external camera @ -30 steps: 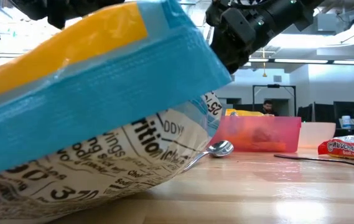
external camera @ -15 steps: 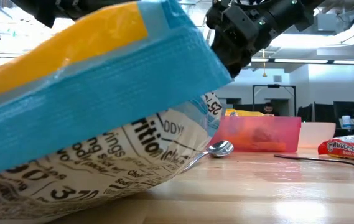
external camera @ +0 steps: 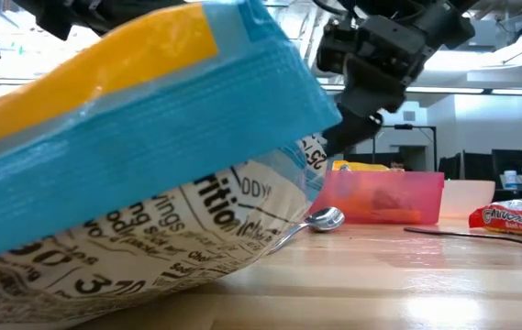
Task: Pick & Place Food Item
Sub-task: Put the silver spoon into the green bin
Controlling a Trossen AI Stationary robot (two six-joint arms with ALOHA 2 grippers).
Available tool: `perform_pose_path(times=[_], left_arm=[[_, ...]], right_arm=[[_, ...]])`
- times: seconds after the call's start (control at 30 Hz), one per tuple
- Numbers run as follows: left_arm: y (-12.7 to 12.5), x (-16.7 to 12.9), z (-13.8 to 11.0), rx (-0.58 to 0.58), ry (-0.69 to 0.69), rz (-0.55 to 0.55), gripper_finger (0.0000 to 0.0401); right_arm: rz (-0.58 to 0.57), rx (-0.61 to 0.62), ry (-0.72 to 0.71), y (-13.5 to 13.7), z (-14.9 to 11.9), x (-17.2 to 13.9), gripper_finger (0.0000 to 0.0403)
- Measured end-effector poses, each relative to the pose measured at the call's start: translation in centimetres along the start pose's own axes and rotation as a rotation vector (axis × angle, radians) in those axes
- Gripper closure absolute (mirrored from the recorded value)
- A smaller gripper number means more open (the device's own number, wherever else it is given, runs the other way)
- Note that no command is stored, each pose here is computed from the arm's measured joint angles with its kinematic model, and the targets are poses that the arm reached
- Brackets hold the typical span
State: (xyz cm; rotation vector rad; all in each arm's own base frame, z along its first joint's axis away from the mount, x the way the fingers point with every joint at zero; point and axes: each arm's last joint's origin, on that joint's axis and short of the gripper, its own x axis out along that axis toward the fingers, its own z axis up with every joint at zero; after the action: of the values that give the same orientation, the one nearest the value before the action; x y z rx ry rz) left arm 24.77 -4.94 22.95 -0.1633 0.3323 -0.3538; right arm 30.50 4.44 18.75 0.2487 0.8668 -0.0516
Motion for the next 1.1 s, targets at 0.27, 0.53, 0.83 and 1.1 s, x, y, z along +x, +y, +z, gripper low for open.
perform_pose_path(times=[0.27, 0.53, 0.83, 1.1], left_arm=[[-1.2, 0.4, -0.9, 0.012, 0.055, 0.075, 0.0400], [-2.0, 0.5, -1.4, 0.029, 0.082, 0.150, 0.0400], [-1.4, -0.2, -3.5, -0.014, 0.029, 0.206, 0.0400], [-1.8, -1.3, -3.2, -0.070, -0.040, 0.184, 0.0400]], right_arm=[[-0.022, 0.104, 0.143, 0.5, -1.5, -1.9, 0.0127], [-0.119, 0.226, 0.068, 1.1, -3.0, -3.2, 0.0127], [-0.052, 0.388, -0.103, 0.1, -4.8, -1.7, 0.0127], [-0.039, 0.473, -0.132, -0.3, -5.9, -1.2, 0.0127]])
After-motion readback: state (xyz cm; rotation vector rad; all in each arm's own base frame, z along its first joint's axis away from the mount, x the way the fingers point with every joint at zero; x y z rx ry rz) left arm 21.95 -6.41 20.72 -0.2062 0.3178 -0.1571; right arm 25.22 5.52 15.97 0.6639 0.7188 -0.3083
